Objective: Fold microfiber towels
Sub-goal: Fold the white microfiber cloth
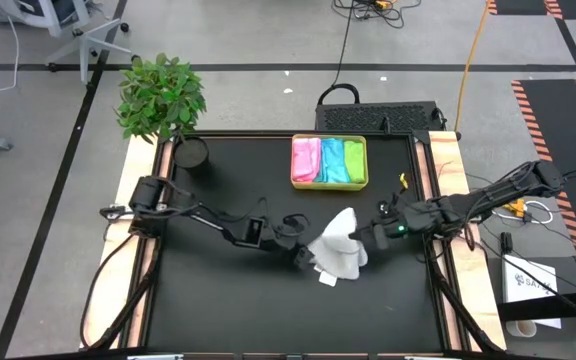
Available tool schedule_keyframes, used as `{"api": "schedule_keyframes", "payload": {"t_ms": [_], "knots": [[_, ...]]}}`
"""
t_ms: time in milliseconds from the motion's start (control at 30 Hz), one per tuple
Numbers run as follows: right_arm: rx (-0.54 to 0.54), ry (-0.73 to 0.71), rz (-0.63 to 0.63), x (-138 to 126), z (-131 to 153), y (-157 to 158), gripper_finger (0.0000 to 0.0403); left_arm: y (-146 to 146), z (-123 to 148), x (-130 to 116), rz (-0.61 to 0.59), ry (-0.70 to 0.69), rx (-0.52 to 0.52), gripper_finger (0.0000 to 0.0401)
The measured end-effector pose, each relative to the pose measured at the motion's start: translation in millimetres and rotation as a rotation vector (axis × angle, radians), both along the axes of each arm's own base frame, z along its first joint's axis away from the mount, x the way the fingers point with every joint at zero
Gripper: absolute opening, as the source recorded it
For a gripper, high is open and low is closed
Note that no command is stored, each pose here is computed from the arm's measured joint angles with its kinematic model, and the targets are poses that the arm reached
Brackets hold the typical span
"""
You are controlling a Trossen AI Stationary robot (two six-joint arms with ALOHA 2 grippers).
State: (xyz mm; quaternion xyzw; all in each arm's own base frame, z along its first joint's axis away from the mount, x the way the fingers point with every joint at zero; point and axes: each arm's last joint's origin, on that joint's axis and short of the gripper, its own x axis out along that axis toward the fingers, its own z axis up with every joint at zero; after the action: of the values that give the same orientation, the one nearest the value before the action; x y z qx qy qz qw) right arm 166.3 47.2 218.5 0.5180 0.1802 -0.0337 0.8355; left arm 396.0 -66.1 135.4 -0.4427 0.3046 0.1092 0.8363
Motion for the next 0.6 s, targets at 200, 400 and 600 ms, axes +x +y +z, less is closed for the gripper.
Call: {"api": "schedule_keyframes", "payload": {"t_ms": [200,400,600], "knots": [[0.02,0.075,-0.014,-2.2,-6.6,-0.6,0.0,-1.5,-6.3,1.9,-0.007,-0.004,-0.017,0.0199],[0.021,0.069,-0.014,-1.9,-6.0,-0.5,0.0,8.9,-8.8,1.4,0.025,0.031,-0.019,0.02],[0.015,0.062,-0.011,-1.8,-5.4,-0.4,0.0,13.2,-14.4,-3.0,0.022,0.115,-0.056,0.02]]}}
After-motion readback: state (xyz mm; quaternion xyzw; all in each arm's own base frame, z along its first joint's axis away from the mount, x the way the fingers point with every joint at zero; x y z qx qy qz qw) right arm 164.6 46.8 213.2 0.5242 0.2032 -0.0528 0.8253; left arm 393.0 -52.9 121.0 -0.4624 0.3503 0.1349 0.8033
